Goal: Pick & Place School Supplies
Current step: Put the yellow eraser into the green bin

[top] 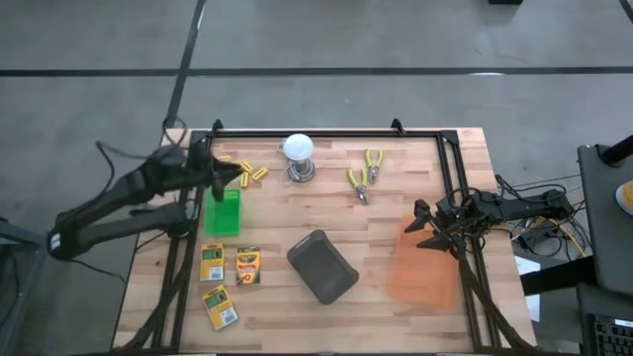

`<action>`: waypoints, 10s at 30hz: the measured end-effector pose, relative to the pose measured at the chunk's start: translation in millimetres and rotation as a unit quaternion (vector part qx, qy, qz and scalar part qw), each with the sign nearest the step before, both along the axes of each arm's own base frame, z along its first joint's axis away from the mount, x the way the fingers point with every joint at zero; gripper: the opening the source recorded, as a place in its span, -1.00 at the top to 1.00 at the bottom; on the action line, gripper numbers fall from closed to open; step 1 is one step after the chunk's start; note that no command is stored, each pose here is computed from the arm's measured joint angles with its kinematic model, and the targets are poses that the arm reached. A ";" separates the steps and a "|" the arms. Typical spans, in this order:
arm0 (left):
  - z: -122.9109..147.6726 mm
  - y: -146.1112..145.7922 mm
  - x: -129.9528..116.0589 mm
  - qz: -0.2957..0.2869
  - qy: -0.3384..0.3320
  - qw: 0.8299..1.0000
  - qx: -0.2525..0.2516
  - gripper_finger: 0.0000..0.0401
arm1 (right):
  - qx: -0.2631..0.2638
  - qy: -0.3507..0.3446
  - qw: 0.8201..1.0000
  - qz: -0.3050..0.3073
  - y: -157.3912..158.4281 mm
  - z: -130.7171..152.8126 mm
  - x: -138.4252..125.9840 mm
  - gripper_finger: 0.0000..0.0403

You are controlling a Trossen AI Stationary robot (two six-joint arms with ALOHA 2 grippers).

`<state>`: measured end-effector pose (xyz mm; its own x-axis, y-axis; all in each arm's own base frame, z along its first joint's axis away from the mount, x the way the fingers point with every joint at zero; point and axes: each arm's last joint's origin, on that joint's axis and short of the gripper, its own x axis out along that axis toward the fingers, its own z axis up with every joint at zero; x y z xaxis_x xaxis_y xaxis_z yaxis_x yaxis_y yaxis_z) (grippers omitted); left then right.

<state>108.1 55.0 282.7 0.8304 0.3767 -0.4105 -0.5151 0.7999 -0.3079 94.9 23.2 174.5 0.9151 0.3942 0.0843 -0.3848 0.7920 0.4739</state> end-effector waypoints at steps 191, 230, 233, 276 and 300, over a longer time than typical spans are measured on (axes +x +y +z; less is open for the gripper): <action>-128.7 162.1 47.6 0.526 0.114 0.703 -0.464 -0.01 | 0.000 0.000 1.000 0.000 0.0 0.0 0.0 -0.30; -86.5 172.5 57.9 0.408 0.144 0.804 -0.408 0.54 | 0.000 0.000 1.000 0.000 0.0 0.1 -0.1 -0.31; -67.2 165.4 52.7 0.397 0.178 0.802 -0.409 0.54 | 0.000 0.000 1.000 0.000 0.0 0.1 0.0 -0.29; 25.1 18.5 0.7 0.363 0.273 0.813 -0.365 0.54 | 0.000 -0.001 1.000 0.000 0.0 0.1 -0.1 -0.28; -97.8 18.5 9.2 0.342 0.275 0.798 -0.413 0.54 | 0.000 0.000 1.000 0.000 0.0 0.1 -0.1 -0.30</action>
<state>117.3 73.5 184.9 0.1546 0.0776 -0.9849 -0.9833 -0.0852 -0.1611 94.8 23.2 174.6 0.9151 0.3941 0.0850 -0.3851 0.7920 0.4737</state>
